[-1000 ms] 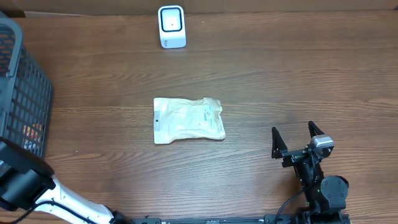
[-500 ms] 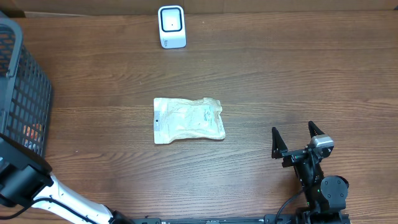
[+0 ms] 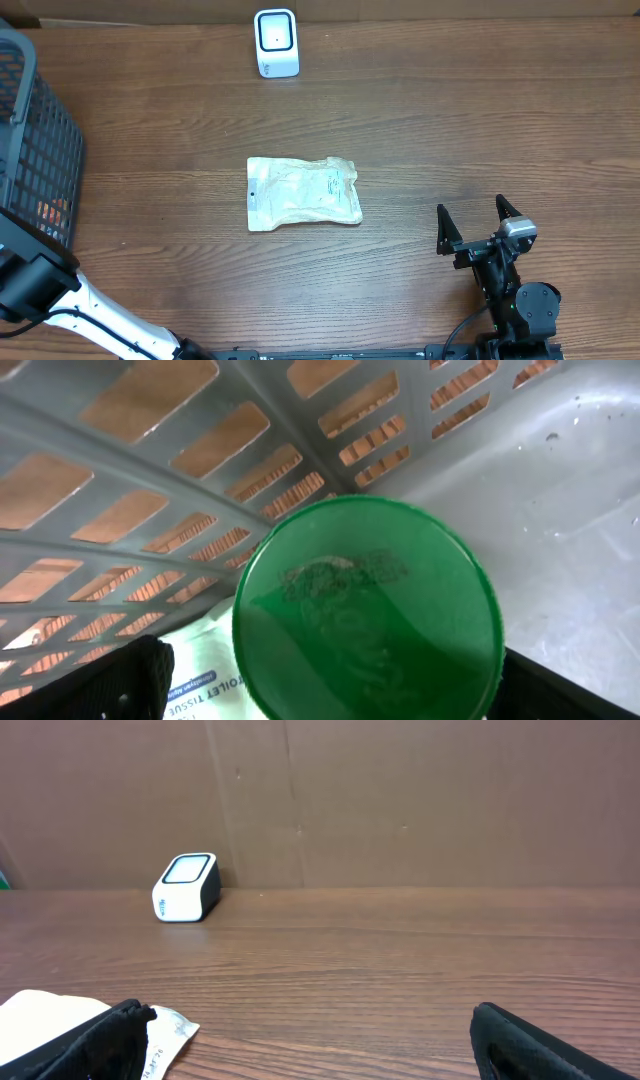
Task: Scan the item barcode
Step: 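Reach the left gripper into the basket and grasp the green-lidded jar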
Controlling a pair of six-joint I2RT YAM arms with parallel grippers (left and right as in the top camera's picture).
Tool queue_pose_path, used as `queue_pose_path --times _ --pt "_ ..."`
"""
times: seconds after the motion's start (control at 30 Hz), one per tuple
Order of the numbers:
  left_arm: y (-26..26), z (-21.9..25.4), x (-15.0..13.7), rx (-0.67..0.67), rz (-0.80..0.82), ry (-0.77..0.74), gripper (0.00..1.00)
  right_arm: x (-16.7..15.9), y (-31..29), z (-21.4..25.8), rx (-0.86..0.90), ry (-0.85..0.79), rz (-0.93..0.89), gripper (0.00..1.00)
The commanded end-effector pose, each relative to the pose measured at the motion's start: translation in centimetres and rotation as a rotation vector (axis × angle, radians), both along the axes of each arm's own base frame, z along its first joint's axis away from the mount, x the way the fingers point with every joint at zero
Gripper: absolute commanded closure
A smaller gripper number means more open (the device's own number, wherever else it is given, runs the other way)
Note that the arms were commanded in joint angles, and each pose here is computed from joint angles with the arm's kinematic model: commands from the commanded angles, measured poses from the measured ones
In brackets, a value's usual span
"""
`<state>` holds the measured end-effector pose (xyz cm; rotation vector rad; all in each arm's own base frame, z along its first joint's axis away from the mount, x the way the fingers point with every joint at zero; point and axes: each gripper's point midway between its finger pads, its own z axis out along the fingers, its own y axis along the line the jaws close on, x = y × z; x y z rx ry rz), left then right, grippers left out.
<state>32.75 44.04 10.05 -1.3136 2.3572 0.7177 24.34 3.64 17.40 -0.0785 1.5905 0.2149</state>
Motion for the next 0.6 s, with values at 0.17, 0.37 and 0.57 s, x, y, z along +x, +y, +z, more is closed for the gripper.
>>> queue_pose_path --times 0.17,0.37,0.57 --pt "0.7 -3.5 0.2 -0.021 -0.006 0.029 0.01 0.0 0.0 -0.2 0.006 -0.003 0.003 0.0" --pt "1.2 -3.3 0.6 -0.001 -0.005 0.01 0.23 0.0 0.0 -0.2 0.006 -0.003 0.003 0.0" --pt "1.4 -2.3 1.1 0.017 -0.009 -0.006 0.47 0.0 0.0 -0.2 0.006 -0.003 0.003 0.0"
